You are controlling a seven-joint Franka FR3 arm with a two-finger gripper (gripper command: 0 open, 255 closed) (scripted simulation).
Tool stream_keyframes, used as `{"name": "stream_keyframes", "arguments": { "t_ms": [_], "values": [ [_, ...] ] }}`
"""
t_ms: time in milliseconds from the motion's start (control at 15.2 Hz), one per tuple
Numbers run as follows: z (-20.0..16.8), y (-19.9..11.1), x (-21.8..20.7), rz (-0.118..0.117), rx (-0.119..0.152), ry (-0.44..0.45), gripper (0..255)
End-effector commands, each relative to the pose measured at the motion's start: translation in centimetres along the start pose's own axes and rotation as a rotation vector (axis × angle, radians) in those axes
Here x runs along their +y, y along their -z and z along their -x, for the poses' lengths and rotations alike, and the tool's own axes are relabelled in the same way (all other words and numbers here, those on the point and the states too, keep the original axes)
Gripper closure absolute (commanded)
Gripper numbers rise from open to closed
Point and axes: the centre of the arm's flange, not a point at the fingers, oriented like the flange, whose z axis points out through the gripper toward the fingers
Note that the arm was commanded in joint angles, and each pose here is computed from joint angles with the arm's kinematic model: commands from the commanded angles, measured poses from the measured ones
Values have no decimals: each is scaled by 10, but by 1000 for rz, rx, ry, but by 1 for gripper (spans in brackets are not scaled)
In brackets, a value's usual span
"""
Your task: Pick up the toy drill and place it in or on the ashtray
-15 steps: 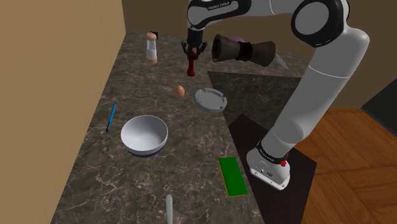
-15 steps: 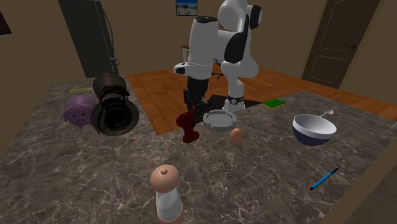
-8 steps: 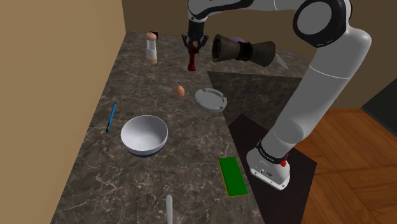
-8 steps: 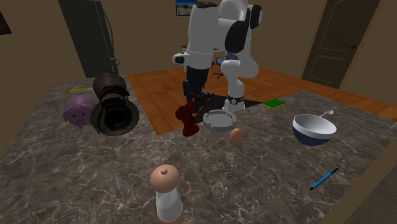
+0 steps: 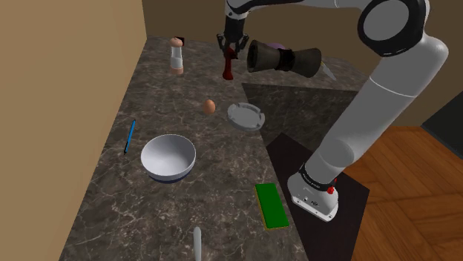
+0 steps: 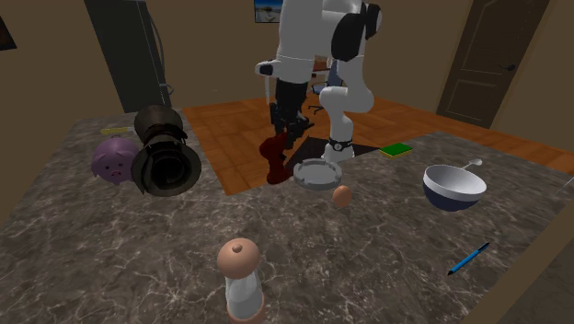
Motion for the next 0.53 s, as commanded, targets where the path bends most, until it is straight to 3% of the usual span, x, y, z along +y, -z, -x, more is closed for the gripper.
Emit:
{"name": "stream_keyframes", "arguments": {
  "t_ms": [0,462],
  "values": [
    [24,8,6,0,1,0,255],
    [108,33,36,0,1,0,255]
  ]
}}
